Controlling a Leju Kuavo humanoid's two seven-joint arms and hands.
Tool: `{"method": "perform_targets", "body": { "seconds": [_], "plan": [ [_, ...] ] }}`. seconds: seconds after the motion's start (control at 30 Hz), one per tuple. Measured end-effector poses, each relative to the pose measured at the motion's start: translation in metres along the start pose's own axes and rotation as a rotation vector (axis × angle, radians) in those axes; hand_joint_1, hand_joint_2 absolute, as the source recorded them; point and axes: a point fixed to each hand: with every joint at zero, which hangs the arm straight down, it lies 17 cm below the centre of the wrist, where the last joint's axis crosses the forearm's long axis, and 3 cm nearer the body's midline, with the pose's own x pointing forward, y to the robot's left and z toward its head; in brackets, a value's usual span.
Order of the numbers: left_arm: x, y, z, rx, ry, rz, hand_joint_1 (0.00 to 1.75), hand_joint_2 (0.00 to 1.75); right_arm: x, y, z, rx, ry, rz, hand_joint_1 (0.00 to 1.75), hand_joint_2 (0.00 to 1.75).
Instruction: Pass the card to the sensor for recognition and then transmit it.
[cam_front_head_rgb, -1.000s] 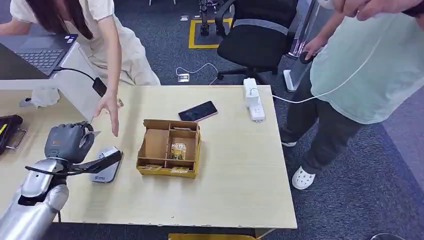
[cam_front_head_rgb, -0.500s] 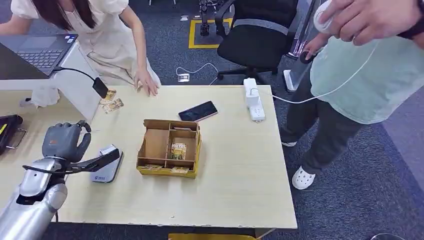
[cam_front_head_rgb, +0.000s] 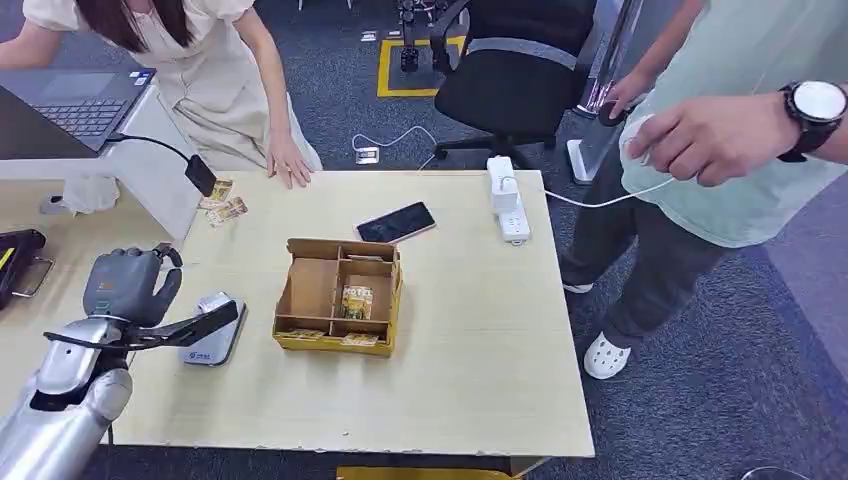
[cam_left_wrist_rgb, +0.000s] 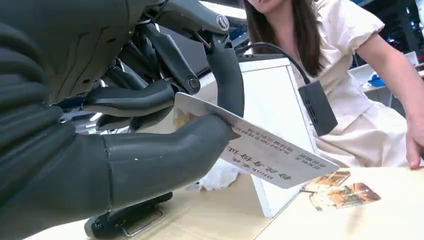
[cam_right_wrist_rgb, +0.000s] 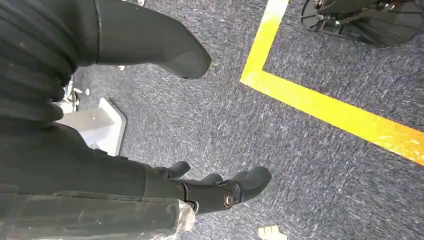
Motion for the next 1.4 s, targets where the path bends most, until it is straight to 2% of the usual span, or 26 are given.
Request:
{"method": "perform_targets", "body": {
  "seconds": [0.13, 0.57, 1.07, 1.13, 1.4],
  "plan": [
    [-0.001, -0.019, 0.014, -0.041, 0.014, -0.031, 1.75, 1.75, -0.001, 0.0, 0.0, 0.0, 0.002, -0.003, 0.0, 1.75],
    [-0.009, -0.13, 0.088, -0.288, 0.087, -0.067, 1.75, 1.75, -0.001, 0.0, 0.0, 0.0, 0.01, -0.01, 0.0, 1.75],
    [-0.012, -0.146, 0.099, -0.317, 0.128, -0.046, 1.71, 1.75, 0.001, -0.002, -0.001, -0.002, 0.007, -0.012, 0.0, 1.75],
    [-0.013, -0.145, 0.098, -0.314, 0.134, -0.043, 1.75, 1.75, 0.001, -0.002, -0.001, -0.001, 0.007, -0.012, 0.0, 1.75],
    [-0.015, -0.106, 0.069, -0.194, 0.139, 0.108, 1.75, 1.75, 0.002, -0.002, -0.001, 0.002, 0.003, -0.005, 0.0, 1.75]
  ]
}}
